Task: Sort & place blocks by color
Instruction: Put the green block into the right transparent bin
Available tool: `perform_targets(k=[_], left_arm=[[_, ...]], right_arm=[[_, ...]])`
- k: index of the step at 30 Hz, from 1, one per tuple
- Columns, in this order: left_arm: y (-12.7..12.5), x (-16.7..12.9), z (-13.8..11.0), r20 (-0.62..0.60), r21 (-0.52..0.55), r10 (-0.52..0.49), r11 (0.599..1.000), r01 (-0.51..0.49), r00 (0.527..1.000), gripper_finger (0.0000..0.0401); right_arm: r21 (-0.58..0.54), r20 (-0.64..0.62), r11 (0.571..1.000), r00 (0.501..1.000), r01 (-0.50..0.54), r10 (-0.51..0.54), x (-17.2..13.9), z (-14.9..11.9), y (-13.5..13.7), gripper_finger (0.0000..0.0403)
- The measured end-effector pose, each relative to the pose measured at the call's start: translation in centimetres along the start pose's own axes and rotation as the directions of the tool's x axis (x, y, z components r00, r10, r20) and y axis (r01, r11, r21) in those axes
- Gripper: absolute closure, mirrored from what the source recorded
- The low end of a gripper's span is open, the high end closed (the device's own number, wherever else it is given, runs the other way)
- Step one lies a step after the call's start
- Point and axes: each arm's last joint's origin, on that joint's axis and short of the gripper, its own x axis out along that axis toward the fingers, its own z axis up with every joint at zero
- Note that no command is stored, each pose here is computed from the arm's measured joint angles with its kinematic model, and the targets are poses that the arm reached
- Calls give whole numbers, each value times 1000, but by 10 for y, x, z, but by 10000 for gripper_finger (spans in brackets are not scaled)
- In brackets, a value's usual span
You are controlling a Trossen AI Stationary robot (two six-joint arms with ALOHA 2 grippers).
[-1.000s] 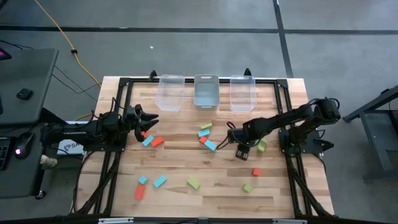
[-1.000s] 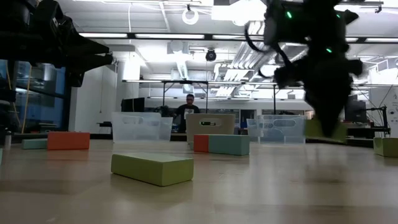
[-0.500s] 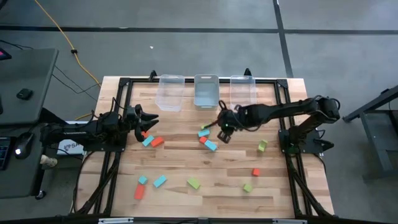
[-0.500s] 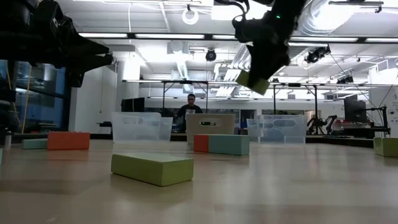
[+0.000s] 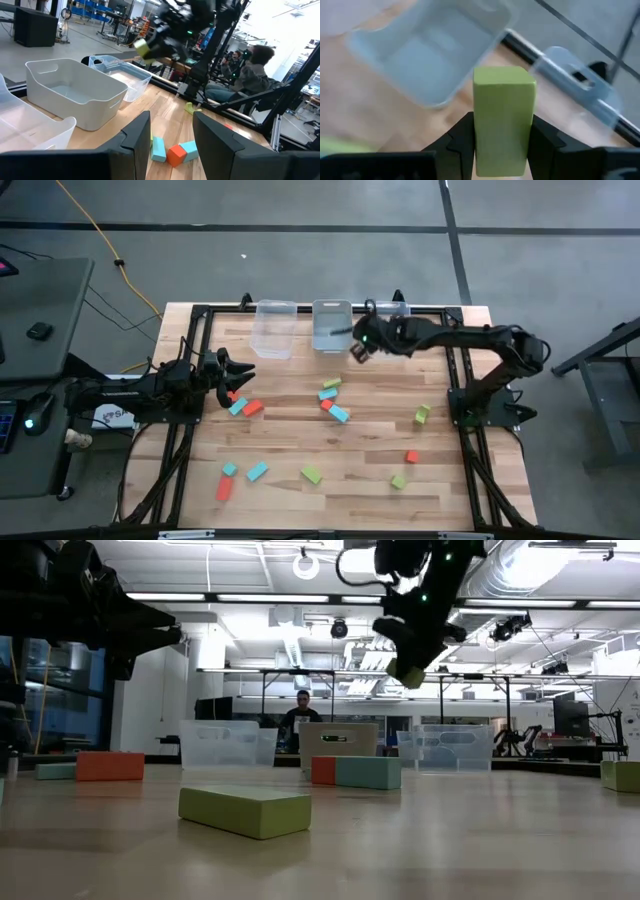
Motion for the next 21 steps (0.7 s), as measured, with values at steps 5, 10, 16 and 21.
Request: perform_targets(k=[5, 10, 16, 21], left_arm=[[0, 0, 0, 0, 0, 0, 1000, 0, 1000, 274], [0, 0, 0, 0, -1, 0, 1000, 0, 1000, 274], [0, 0, 0, 1, -43, 2, 999, -2, 1000, 274], [1, 0, 0, 11, -55, 28, 998, -28, 1000, 274]], right_arm=[[104, -29, 991, 997, 81, -78, 19, 13, -35, 287], [209, -86, 973, 993, 97, -81, 35, 22, -71, 287], [291, -170, 954, 985, 66, -16, 58, 25, -104, 287], [282, -239, 958, 971, 50, 19, 80, 21, -112, 287]])
